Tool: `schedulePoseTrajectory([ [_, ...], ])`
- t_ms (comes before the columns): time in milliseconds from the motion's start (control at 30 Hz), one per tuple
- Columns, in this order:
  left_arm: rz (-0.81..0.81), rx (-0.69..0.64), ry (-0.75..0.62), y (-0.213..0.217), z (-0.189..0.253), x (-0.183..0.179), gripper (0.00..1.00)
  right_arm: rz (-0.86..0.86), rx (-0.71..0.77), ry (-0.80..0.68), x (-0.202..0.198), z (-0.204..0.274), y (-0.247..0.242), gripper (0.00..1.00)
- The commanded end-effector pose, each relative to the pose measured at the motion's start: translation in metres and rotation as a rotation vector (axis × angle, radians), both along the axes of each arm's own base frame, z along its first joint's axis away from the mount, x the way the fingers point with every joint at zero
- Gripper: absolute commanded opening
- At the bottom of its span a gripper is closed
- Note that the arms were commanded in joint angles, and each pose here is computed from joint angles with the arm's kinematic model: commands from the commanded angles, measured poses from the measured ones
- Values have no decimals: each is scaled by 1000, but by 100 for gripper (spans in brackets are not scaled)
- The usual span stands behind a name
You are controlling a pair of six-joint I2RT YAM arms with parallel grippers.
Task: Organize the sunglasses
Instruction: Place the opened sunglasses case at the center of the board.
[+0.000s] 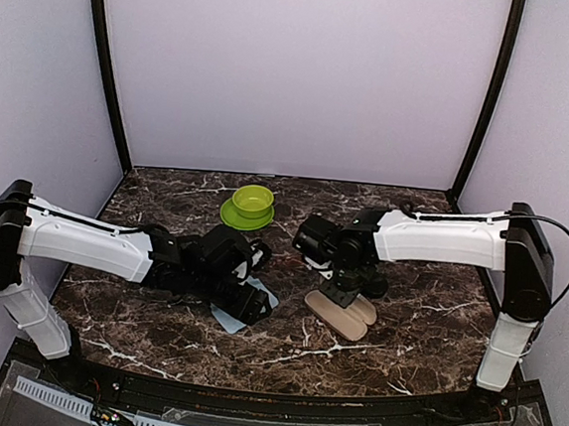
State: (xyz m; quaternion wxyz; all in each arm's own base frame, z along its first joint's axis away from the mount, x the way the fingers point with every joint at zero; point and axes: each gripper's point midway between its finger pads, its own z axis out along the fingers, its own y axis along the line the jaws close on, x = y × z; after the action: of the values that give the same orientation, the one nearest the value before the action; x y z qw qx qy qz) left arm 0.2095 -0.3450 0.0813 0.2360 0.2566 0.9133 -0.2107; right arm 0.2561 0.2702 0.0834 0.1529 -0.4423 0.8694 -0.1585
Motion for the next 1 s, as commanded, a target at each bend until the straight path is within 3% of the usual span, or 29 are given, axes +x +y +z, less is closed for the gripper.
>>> schedulePoseTrajectory([
  [0,7,13,-8,4,4,3,74,3,12,-31,-3,4,3,29],
  [400,19,22,-21,7,3,5,74,-30,104,-95,0,24,5,65],
  [767,16,29,-23,5,2,7,74,-50,132,-114,2,24,3,65],
  [967,30,38,-27,7,0,10,74,-56,302,-57,-5,25,19,61],
])
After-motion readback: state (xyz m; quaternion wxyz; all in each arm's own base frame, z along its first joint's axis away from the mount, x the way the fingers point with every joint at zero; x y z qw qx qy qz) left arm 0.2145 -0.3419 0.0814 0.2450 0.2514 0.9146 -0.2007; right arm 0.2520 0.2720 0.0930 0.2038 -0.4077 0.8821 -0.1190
